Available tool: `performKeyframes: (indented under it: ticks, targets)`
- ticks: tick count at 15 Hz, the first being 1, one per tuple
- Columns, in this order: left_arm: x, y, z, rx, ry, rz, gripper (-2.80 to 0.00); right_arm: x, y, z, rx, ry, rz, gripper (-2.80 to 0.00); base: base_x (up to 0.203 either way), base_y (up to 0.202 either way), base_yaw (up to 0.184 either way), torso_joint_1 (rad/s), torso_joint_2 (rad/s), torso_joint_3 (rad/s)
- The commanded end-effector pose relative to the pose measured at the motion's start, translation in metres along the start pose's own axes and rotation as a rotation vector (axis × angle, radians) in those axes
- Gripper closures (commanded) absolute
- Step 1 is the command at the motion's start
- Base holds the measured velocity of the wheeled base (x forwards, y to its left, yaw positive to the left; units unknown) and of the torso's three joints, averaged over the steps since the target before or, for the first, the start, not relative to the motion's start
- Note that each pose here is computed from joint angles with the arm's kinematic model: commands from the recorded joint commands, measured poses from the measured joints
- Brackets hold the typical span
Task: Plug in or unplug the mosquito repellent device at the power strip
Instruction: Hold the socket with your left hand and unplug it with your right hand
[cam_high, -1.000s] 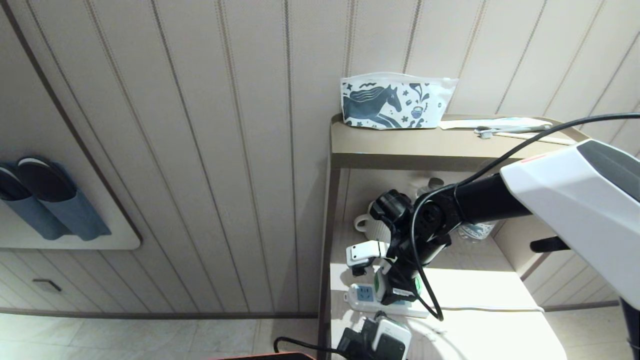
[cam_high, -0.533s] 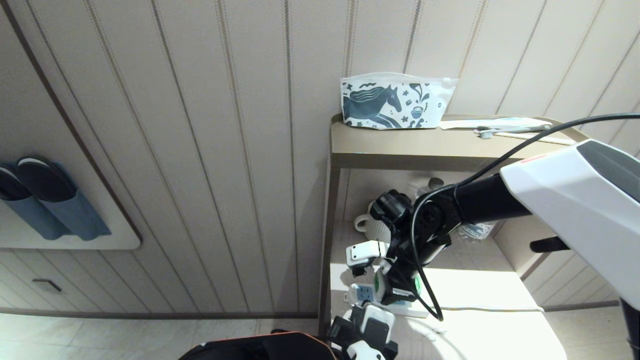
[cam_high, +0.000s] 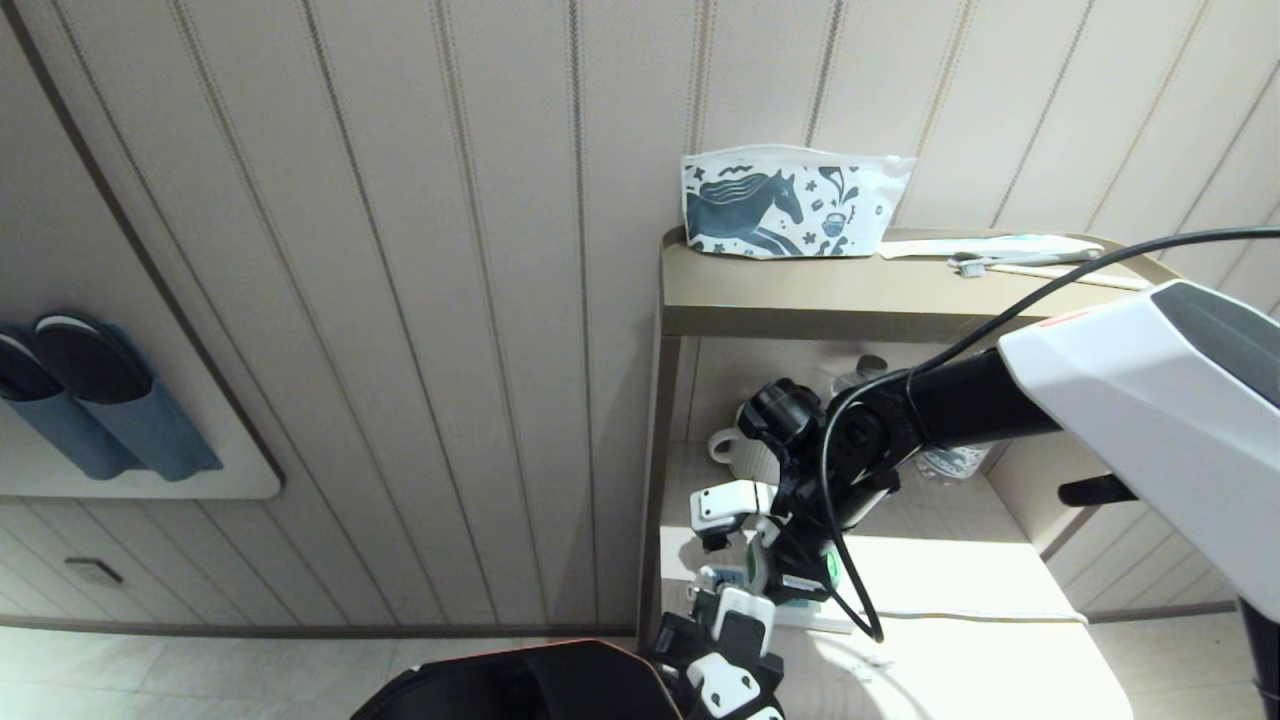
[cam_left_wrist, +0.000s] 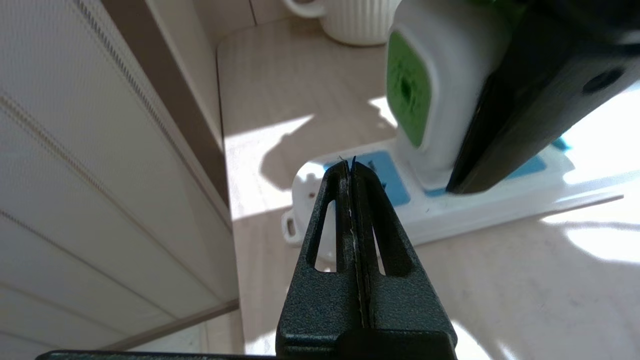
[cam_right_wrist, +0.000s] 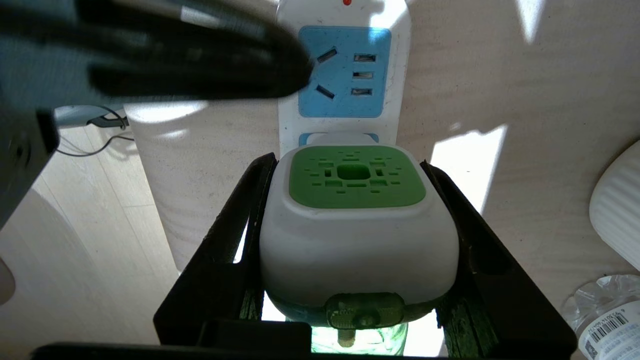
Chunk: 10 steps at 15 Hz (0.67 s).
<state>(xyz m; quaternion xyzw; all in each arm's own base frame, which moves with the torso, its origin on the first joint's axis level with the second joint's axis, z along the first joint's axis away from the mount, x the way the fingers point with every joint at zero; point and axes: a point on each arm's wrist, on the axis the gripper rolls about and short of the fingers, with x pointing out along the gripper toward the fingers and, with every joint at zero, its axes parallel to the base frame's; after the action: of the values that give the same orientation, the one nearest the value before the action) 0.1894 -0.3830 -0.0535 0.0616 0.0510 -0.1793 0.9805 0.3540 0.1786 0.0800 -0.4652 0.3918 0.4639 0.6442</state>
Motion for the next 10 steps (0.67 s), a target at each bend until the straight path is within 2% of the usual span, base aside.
performKeyframes:
  ticks: [1,7,10]
  targets:
    - [-0.002,-0.004,0.001,-0.010,-0.012,-0.005,0.00,0.004,0.001,0.000,-0.005,0.004,0.010,0.00,0.000,0.000,0.000,0.000,0.00,0.000]
    - [-0.009,-0.015,-0.010,0.007,-0.002,-0.037,0.00,0.007,-0.002,0.003,0.005,-0.006,-0.004,0.00,0.000,0.000,0.000,0.000,0.00,0.000]
    - [-0.008,-0.016,-0.009,0.003,-0.007,-0.034,0.00,0.008,-0.003,0.002,0.007,-0.004,-0.002,0.00,0.000,0.000,0.000,0.000,0.00,0.000]
